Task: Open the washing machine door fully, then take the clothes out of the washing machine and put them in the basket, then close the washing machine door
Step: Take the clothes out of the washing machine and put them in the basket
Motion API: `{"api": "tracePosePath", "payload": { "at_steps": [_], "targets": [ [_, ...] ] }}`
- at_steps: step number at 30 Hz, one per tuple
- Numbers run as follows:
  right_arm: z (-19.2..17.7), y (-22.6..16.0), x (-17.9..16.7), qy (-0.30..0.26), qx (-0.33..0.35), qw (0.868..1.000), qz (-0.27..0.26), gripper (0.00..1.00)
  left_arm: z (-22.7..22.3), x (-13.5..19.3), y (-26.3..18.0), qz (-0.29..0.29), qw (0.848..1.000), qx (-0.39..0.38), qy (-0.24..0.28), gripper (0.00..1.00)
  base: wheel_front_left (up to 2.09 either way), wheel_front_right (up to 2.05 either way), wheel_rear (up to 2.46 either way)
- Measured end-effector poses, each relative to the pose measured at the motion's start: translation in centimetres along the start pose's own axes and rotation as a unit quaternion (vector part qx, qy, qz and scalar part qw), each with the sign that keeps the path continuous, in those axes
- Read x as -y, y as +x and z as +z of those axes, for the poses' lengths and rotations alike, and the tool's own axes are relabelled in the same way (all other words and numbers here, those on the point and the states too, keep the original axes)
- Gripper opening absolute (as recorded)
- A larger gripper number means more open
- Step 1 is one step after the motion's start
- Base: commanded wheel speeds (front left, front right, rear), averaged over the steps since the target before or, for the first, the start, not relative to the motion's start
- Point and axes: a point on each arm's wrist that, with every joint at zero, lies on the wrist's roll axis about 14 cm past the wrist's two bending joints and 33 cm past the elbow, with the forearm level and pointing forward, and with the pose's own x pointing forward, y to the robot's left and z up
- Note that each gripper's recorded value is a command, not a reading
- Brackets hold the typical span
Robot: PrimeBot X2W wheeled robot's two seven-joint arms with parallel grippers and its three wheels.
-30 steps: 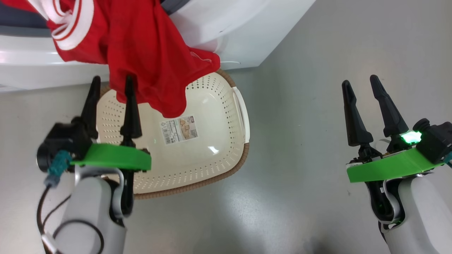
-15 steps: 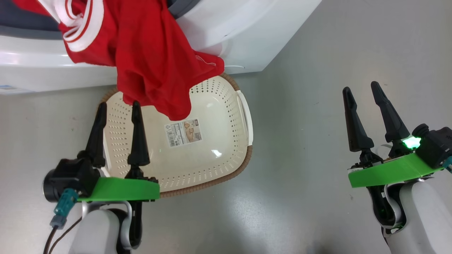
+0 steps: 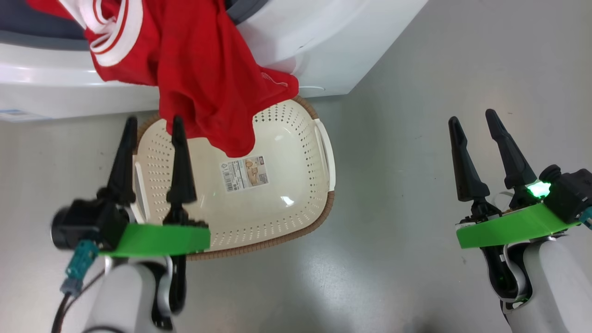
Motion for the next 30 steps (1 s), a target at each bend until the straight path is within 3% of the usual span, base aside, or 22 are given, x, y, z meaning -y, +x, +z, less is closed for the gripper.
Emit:
{"api": "tracePosePath", "payload": {
  "at_steps": [11,21,30],
  "targets": [
    [-1.1,0.3,0.1,0.002,-0.011,1.0,-0.001,1.0,3.7,2.4,5.8,-0.063,0.996,0.056,0.032,1.0,0.0,0.0,0.0],
    [-2.5,0.8,0.3,0.004,-0.025,1.0,-0.002,1.0,3.4,3.8,12.7,-0.088,0.994,0.001,0.062,1.0,0.0,0.0,0.0],
    [-3.1,1.1,0.7,0.003,-0.03,1.0,-0.005,1.0,0.3,2.3,15.1,-0.061,0.992,-0.109,0.006,1.0,0.0,0.0,0.0]
  ]
}}
